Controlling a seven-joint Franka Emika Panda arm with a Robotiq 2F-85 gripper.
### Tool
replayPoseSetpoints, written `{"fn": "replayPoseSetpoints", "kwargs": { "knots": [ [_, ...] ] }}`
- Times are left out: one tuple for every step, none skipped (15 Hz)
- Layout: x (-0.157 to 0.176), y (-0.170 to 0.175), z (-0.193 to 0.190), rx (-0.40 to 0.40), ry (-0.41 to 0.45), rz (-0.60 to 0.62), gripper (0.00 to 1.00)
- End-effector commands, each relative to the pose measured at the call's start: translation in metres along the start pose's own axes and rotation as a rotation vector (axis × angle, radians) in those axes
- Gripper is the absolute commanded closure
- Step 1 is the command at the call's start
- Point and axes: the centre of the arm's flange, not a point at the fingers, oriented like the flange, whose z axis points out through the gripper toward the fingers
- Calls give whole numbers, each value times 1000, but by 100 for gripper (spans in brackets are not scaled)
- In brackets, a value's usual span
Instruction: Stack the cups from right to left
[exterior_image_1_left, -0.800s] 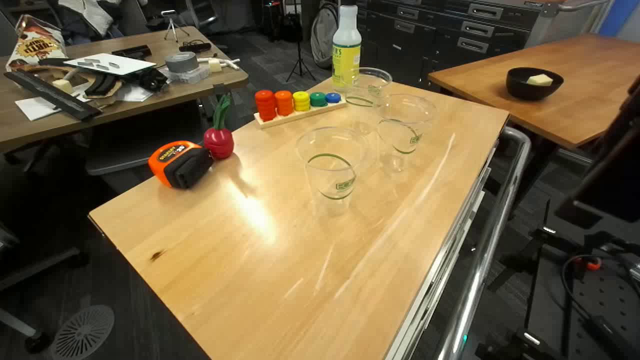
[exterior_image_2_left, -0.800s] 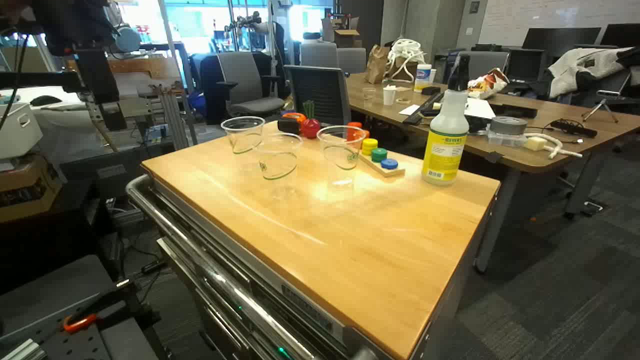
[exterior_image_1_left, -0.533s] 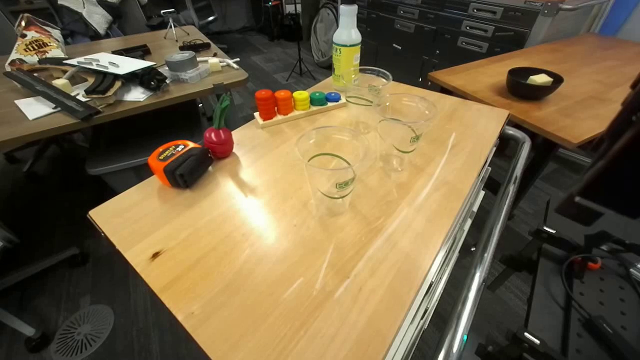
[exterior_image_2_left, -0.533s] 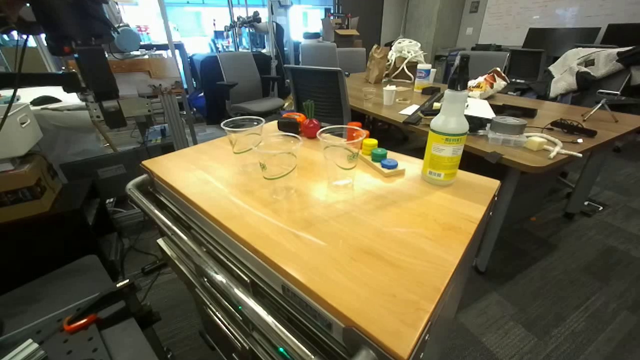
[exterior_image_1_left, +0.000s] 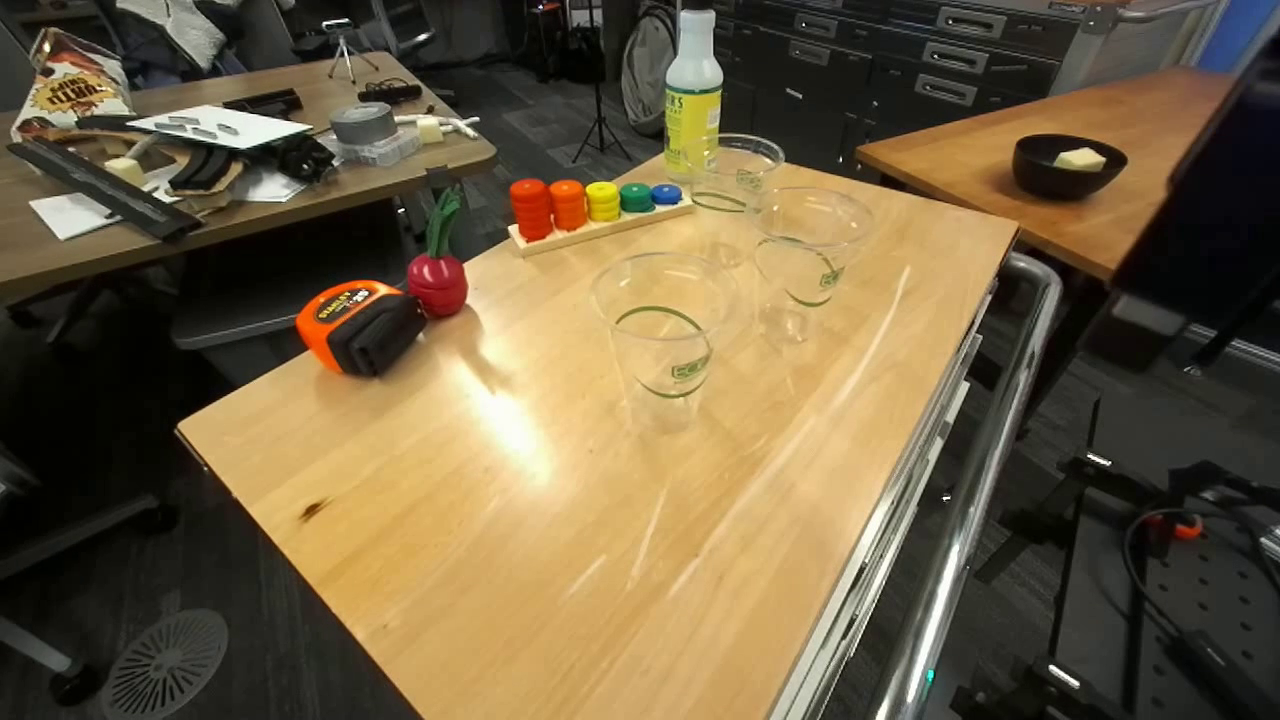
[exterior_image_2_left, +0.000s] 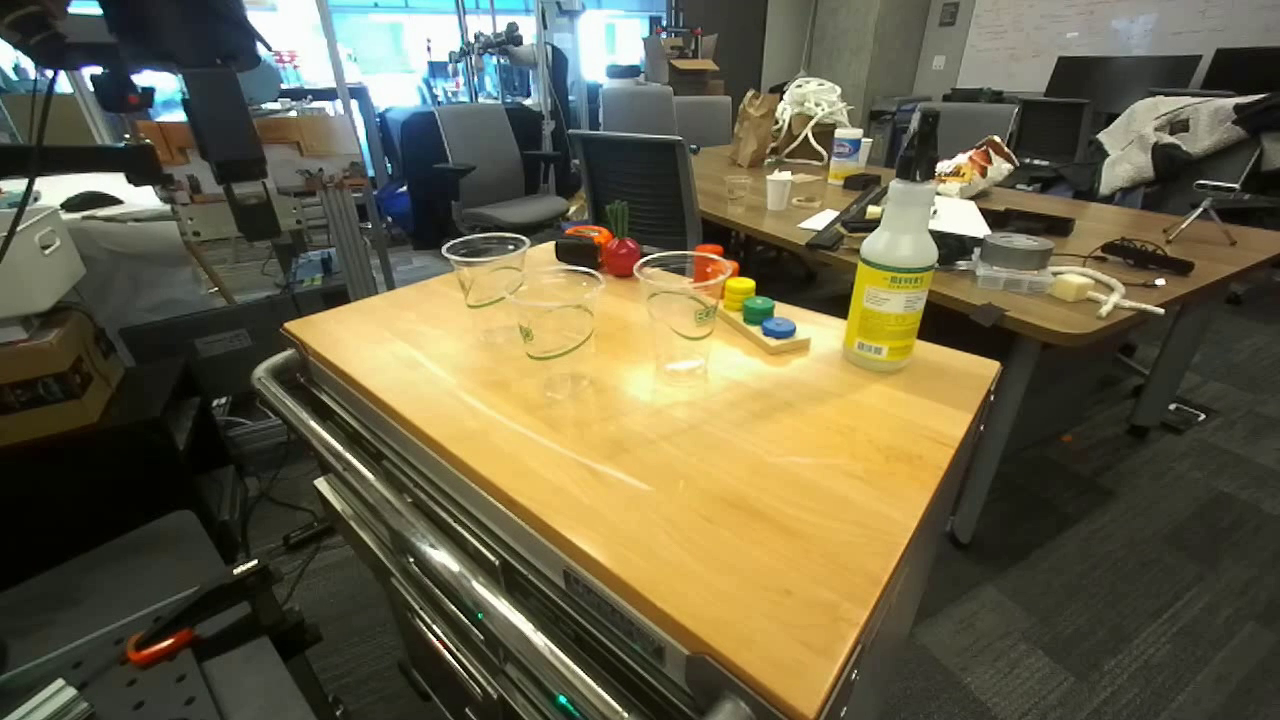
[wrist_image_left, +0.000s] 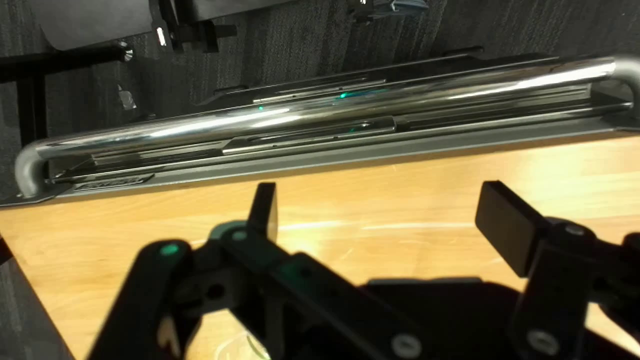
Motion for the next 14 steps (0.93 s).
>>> {"fn": "replayPoseSetpoints", "kwargs": {
  "knots": [
    [38,33,-24,50,9,35,0],
    [49,44,-28,63,13,50,0],
    [59,54,-31,75,24,69,0],
    [71,64,-32,80,32,83,0],
    [82,72,-31,79,46,99,0],
    [94,80,-28,84,52,113,0],
    [106,86,-24,89,56,125,0],
    [118,91,-18,93,49,133,0],
    [128,94,-12,101,39,141,0],
    [137,96,-5,106,27,142,0],
    [146,98,4,100,15,142,0],
    [155,99,14,90,0,138,0],
    [161,100,21,80,-12,136,0],
    [166,102,29,66,-24,131,0]
  ]
}}
